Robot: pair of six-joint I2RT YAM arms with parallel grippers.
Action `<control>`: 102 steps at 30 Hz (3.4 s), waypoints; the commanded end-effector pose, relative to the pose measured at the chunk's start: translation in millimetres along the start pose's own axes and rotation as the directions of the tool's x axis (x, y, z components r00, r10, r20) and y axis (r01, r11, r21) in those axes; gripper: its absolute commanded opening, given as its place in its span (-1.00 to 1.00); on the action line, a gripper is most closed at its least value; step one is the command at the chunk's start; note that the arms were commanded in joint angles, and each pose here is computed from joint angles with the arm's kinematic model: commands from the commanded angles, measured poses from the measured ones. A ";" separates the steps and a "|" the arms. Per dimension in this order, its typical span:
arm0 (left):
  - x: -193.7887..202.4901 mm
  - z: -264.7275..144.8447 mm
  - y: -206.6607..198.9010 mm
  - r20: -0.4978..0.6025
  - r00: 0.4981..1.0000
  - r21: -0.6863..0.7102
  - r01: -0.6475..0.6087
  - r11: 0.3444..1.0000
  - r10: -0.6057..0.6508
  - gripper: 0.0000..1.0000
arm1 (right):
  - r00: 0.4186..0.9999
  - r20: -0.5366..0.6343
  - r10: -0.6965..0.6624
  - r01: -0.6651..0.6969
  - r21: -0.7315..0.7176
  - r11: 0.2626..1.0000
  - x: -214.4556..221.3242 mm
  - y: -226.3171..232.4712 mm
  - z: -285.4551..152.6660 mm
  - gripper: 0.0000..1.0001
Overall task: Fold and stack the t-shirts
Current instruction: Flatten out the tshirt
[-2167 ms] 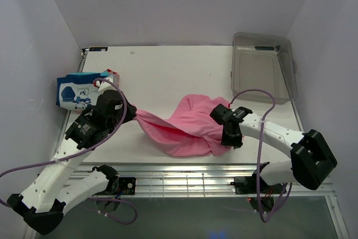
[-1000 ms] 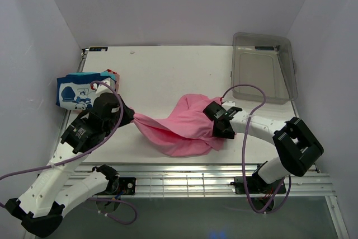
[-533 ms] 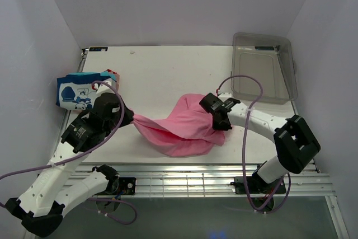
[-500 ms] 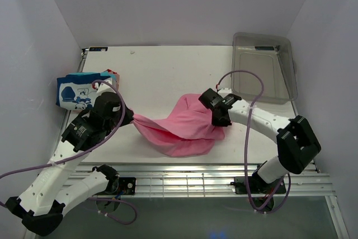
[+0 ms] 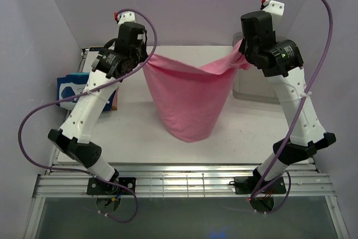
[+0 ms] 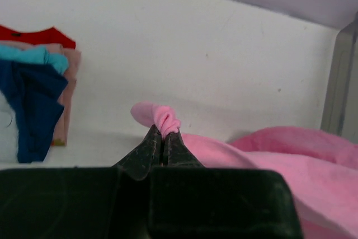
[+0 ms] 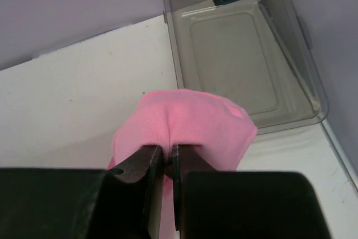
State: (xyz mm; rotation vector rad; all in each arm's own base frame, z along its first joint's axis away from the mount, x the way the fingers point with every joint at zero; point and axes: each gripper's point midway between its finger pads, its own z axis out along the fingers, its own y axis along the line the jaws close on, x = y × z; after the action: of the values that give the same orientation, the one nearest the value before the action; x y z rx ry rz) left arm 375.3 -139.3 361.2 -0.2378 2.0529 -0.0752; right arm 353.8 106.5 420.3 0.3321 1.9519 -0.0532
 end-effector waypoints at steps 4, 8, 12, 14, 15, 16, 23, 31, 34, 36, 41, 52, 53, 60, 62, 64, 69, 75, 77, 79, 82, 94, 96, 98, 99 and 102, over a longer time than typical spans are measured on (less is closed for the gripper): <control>-107.2 -75.1 -28.5 0.255 0.957 0.292 0.058 0.955 -0.136 -1.00 | 0.993 0.119 -0.012 0.020 -0.068 0.997 -50.7 1.0 -19.2 -0.85; -116.2 -136.4 -34.8 0.308 0.935 0.477 0.011 0.879 -0.179 -1.00 | 0.978 0.202 0.052 -0.007 -0.217 0.976 -63.6 -9.3 -71.3 -0.85; -108.7 -181.1 -36.4 0.337 0.923 0.604 -0.060 0.795 -0.186 -1.00 | 0.963 0.264 0.059 0.038 -0.346 0.937 -70.7 -11.7 -110.2 -0.84; -103.6 -204.5 -40.5 0.333 0.925 0.672 -0.095 0.735 -0.185 -1.00 | 0.961 0.271 0.054 0.067 -0.417 0.907 -73.3 -12.0 -129.6 -0.85; -101.1 -210.8 -41.3 0.330 0.926 0.690 -0.104 0.717 -0.183 -1.00 | 0.961 0.273 0.045 0.082 -0.436 0.896 -73.7 -13.0 -136.3 -0.85; -96.3 -214.8 -42.4 0.314 0.932 0.707 -0.101 0.700 -0.182 -1.00 | 0.957 0.285 0.049 0.090 -0.452 0.887 -78.4 -16.8 -146.2 -0.84; -79.7 -258.3 -35.5 0.248 0.947 0.791 -0.078 0.606 -0.203 -1.00 | 0.956 0.273 0.105 0.087 -0.607 0.790 -72.4 -27.7 -197.2 -0.85; -68.5 -246.0 -20.7 0.172 0.961 0.733 0.021 0.680 -0.215 -1.00 | 0.961 0.247 0.126 0.072 -0.662 0.746 -77.0 -8.9 -200.2 -0.85; -41.1 -191.6 -16.8 0.081 0.985 0.606 0.072 0.793 -0.151 -1.00 | 0.981 0.185 0.051 0.081 -0.639 0.765 -53.1 16.6 -163.1 -0.85; -24.0 -158.2 -14.3 0.026 0.994 0.516 0.078 0.853 -0.106 -1.00 | 0.989 0.146 0.017 0.076 -0.609 0.790 -39.3 30.0 -137.1 -0.85; 6.4 -68.1 -22.4 -0.087 0.996 0.323 0.036 0.946 -0.008 -1.00 | 0.997 0.048 -0.067 0.081 -0.450 0.889 -10.4 57.8 -52.4 -0.85; -163.8 -2.0 -63.7 0.248 0.936 0.412 0.129 0.902 -0.248 -1.00 | 0.923 0.365 0.121 0.016 -0.351 0.936 -140.3 71.3 30.9 -0.85; -179.3 -6.5 -60.4 0.305 0.916 0.419 0.117 0.901 -0.261 -1.00 | 0.917 0.380 0.119 0.018 -0.339 0.941 -141.3 67.7 38.0 -0.85; -267.4 -93.4 -31.2 0.688 0.656 0.415 -0.005 0.910 -0.310 -1.00 | 0.777 0.605 0.175 0.058 -0.345 0.937 -201.4 49.0 -7.6 -0.84; -265.6 -101.6 -25.4 0.711 0.646 0.390 -0.033 0.920 -0.278 -1.00 | 0.767 0.621 0.159 0.088 -0.348 0.933 -204.3 48.9 -14.6 -0.85; -242.5 -76.4 -24.0 0.691 0.691 0.344 -0.054 0.937 -0.214 -1.00 | 0.788 0.602 0.129 0.124 -0.361 0.924 -190.4 53.1 -10.8 -0.85; -162.3 -42.3 -7.4 0.585 0.800 0.303 -0.064 0.951 -0.132 -1.00 | 0.913 0.407 -0.004 0.192 -0.422 0.886 -92.1 71.4 39.4 -0.84; -16.0 29.9 32.8 0.310 0.950 0.164 -0.015 0.986 -0.037 -1.00 | 0.981 0.056 -0.186 0.186 -0.554 0.811 89.0 88.2 74.9 -0.85; 24.5 38.0 43.1 0.205 0.979 0.138 -0.020 0.990 -0.008 -1.00 | 0.967 -0.025 -0.254 0.196 -0.565 0.801 133.9 92.3 65.7 -0.85; 52.3 38.1 50.4 0.108 0.994 0.118 0.000 0.993 -0.013 -1.00 | 0.946 -0.122 -0.299 0.177 -0.577 0.797 179.2 93.0 53.8 -0.85; 83.3 32.0 53.0 -0.005 1.000 0.131 0.012 0.991 -0.011 -1.00 | 0.916 -0.215 -0.340 0.165 -0.569 0.806 219.2 87.9 37.6 -0.85; 232.3 -18.8 71.6 -0.569 0.821 0.055 0.093 0.994 -0.045 -1.00 | 0.666 -0.616 -0.421 0.113 -0.474 0.873 332.5 23.8 -46.3 -0.85; 247.4 -28.6 76.7 -0.607 0.794 0.048 0.071 0.996 -0.027 -0.83 | 0.628 -0.656 -0.419 0.094 -0.470 0.878 348.2 15.6 -63.2 -0.85; 253.1 -37.4 85.4 -0.629 0.777 0.024 0.045 0.999 -0.020 -0.43 | 0.582 -0.702 -0.410 0.075 -0.456 0.887 364.5 6.2 -76.7 -0.69; 249.8 -41.5 87.0 -0.624 0.781 0.021 0.041 0.999 -0.019 -0.38 | 0.578 -0.700 -0.419 0.071 -0.469 0.880 365.5 5.2 -84.5 -0.61; 229.0 -54.3 87.2 -0.603 0.798 0.021 0.040 0.999 -0.020 0.10 | 0.579 -0.694 -0.427 0.065 -0.483 0.873 358.0 1.7 -94.5 -0.41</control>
State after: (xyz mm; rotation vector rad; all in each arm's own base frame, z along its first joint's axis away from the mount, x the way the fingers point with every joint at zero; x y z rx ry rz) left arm 219.2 -106.8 141.2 -0.2271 2.7328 -0.2111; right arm 152.6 199.9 111.6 -0.3453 2.8224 0.3166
